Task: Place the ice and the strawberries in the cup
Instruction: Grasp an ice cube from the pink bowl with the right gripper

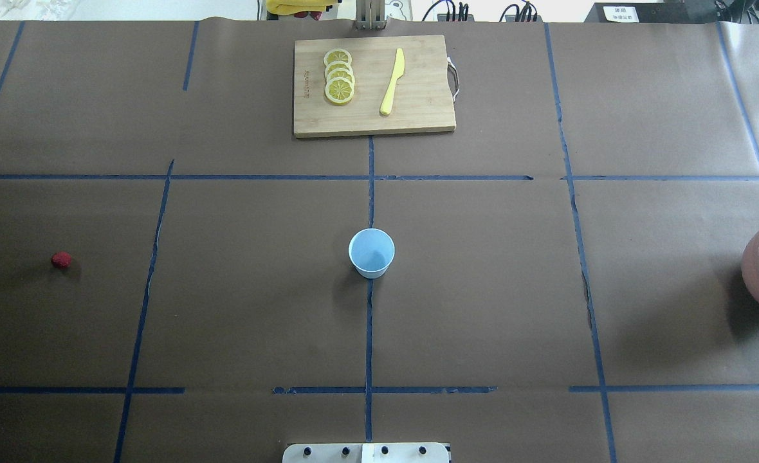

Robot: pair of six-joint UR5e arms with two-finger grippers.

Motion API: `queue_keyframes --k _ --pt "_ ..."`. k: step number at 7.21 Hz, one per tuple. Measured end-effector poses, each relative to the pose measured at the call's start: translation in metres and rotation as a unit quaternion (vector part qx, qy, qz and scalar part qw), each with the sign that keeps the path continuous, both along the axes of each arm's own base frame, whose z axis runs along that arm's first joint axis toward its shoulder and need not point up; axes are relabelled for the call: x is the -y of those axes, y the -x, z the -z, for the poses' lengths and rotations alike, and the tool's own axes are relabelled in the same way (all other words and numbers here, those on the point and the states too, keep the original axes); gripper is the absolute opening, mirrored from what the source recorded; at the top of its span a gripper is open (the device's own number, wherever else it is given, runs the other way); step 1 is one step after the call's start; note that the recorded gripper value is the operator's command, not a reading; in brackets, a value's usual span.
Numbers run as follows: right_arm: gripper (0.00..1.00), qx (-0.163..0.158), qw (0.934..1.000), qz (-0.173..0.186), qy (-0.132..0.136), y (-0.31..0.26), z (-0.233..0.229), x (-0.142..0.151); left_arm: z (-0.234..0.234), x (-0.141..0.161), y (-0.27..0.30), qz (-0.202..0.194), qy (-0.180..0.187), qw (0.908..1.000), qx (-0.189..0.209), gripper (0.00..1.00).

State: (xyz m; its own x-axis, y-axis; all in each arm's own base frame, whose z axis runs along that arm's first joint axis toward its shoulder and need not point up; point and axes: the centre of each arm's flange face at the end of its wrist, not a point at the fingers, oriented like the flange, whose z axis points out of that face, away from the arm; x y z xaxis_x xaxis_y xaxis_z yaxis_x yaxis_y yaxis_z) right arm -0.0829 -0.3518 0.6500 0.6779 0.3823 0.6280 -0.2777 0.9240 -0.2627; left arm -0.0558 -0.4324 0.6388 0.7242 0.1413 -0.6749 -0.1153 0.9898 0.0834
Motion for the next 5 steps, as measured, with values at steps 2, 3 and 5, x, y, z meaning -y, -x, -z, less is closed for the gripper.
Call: queue_keyframes --k 2,3,5 --pt "0.7 -0.004 1.0 -0.001 -0.001 0.0008 -0.002 0.0023 0.0002 0.0001 0.0001 0.0 -0.001 1.0 0.0 1.0" --pt "0.61 -0.005 1.0 -0.001 -0.001 0.0008 -0.0032 0.0025 0.0002 0.0001 0.0001 0.0 -0.001 1.0 0.001 1.0" --pt "0.29 -0.006 1.0 -0.002 0.0 0.0006 -0.0042 0.0027 0.0001 0.0 0.0001 0.0 0.0 1.0 0.001 1.0"
